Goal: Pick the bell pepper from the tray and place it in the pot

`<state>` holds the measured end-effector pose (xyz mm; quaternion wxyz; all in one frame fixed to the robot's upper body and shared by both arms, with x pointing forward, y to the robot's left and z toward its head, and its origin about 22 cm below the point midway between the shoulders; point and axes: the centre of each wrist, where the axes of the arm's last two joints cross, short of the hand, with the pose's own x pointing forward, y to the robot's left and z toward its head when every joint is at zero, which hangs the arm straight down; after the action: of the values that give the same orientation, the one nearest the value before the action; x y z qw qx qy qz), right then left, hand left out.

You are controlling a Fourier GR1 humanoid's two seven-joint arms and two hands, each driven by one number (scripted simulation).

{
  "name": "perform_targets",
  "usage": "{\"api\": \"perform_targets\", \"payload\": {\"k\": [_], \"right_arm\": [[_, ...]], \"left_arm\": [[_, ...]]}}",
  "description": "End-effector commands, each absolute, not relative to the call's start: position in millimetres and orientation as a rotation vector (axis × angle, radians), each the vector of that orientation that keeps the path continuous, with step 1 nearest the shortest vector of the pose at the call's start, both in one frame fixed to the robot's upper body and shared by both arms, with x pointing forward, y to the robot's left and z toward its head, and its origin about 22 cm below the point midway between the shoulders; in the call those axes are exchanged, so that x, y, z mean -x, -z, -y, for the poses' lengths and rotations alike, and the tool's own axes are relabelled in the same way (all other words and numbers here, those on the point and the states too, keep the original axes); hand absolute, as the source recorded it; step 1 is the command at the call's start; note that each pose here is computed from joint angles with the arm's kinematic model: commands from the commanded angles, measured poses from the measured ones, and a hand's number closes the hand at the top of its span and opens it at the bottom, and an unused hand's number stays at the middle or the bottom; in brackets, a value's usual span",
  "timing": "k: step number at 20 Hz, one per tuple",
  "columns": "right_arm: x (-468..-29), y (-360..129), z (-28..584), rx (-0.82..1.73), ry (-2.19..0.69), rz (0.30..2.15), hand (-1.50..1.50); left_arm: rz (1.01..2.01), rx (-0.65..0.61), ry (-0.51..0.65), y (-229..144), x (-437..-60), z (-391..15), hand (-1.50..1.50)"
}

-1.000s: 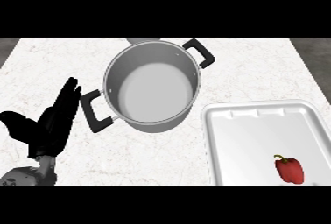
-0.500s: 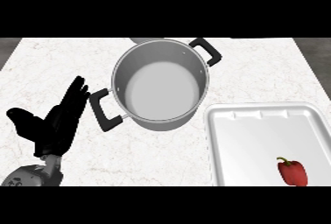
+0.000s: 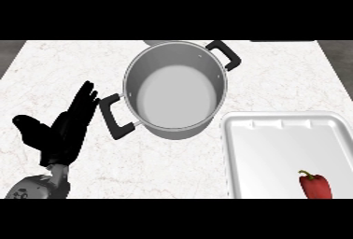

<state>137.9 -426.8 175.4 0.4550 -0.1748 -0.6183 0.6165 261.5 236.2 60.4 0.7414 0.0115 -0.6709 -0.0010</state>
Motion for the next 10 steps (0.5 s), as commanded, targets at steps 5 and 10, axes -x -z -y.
{"api": "perform_targets", "payload": {"k": [5,10], "right_arm": [[-130.0,-151.8,429.0,0.517,-1.577,1.396,-1.5],[-136.1,-120.3,414.2,0.512,-1.53,1.429,-1.5]], "left_arm": [[1.472,-0.021,0.024,-69.0,-260.1,-231.2,0.0],[1.478,-0.032,0.012,-68.6,-257.4,-238.0,0.0]]}}
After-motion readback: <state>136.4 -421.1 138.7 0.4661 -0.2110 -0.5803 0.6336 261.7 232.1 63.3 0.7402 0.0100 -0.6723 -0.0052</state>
